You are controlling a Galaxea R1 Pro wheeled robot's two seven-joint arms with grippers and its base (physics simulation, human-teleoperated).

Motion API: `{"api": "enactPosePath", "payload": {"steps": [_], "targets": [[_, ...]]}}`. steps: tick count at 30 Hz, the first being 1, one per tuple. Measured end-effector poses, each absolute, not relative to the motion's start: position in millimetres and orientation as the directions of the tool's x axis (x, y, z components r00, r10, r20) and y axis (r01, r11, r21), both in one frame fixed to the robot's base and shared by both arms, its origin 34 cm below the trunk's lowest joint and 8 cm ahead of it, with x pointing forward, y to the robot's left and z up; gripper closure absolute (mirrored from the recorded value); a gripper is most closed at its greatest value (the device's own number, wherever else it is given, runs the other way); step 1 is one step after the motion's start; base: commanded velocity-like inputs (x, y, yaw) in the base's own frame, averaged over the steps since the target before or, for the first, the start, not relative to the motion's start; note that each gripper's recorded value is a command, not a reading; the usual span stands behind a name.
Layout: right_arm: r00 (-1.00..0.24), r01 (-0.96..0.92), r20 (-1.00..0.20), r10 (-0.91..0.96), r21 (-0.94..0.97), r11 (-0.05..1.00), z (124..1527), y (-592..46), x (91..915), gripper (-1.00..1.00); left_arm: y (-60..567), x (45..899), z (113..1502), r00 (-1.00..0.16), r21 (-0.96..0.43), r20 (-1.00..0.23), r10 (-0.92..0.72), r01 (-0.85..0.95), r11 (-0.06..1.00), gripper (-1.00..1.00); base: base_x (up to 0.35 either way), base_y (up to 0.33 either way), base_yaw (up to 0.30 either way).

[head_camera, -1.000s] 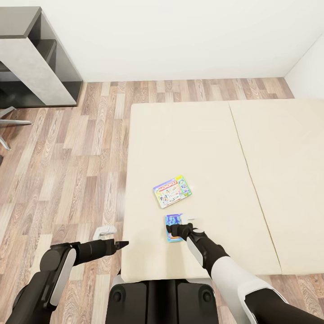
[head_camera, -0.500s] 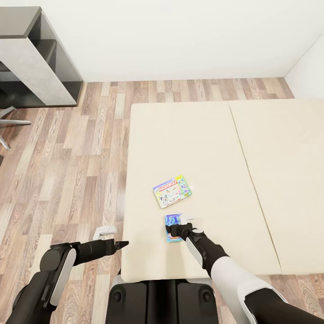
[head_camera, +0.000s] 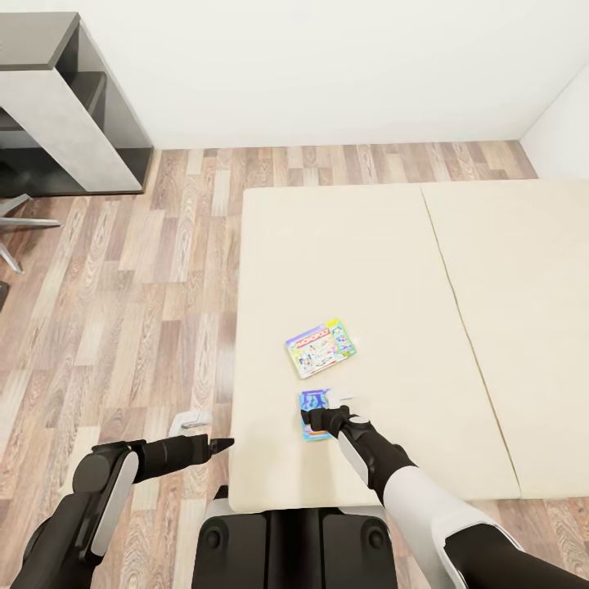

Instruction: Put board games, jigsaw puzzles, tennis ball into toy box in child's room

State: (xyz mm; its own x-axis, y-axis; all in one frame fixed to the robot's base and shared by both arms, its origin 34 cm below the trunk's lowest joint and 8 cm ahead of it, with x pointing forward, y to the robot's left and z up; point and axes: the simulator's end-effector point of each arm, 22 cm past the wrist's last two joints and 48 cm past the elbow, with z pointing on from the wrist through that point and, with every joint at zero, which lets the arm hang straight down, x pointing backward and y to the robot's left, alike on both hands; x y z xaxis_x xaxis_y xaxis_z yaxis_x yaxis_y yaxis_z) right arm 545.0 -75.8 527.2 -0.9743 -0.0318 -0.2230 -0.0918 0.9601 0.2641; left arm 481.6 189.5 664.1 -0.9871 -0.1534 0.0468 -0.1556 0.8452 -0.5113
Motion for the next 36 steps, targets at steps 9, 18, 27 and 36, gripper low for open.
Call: {"api": "enactPosePath", "payload": {"steps": [9, 18, 27, 36], "targets": [[-0.974, -0.092, -0.223, -0.032, 0.265, 0.960, 527.2, -75.6, 544.8, -1.00, 189.4, 481.6, 664.1, -0.987, -0.511, 0.047, -0.153, -0.155, 0.845, -1.00, -0.026, 0.086, 0.000], [-0.973, -0.093, -0.227, -0.031, 0.266, 0.960, 527.5, -75.4, 545.8, -1.00, 189.3, 481.6, 664.1, -0.987, -0.512, 0.047, -0.153, -0.155, 0.845, -1.00, -0.008, 0.028, 0.000], [-0.973, -0.093, -0.230, -0.030, 0.266, 0.959, 527.7, -75.2, 546.3, -1.00, 189.3, 481.6, 664.1, -0.987, -0.511, 0.047, -0.153, -0.155, 0.845, -1.00, 0.000, 0.048, 0.000], [-0.973, -0.093, -0.230, -0.030, 0.266, 0.960, 527.7, -75.3, 546.4, -1.00, 189.6, 481.6, 664.1, -0.987, -0.511, 0.047, -0.153, -0.156, 0.845, -1.00, 0.000, 0.116, 0.000]]}}
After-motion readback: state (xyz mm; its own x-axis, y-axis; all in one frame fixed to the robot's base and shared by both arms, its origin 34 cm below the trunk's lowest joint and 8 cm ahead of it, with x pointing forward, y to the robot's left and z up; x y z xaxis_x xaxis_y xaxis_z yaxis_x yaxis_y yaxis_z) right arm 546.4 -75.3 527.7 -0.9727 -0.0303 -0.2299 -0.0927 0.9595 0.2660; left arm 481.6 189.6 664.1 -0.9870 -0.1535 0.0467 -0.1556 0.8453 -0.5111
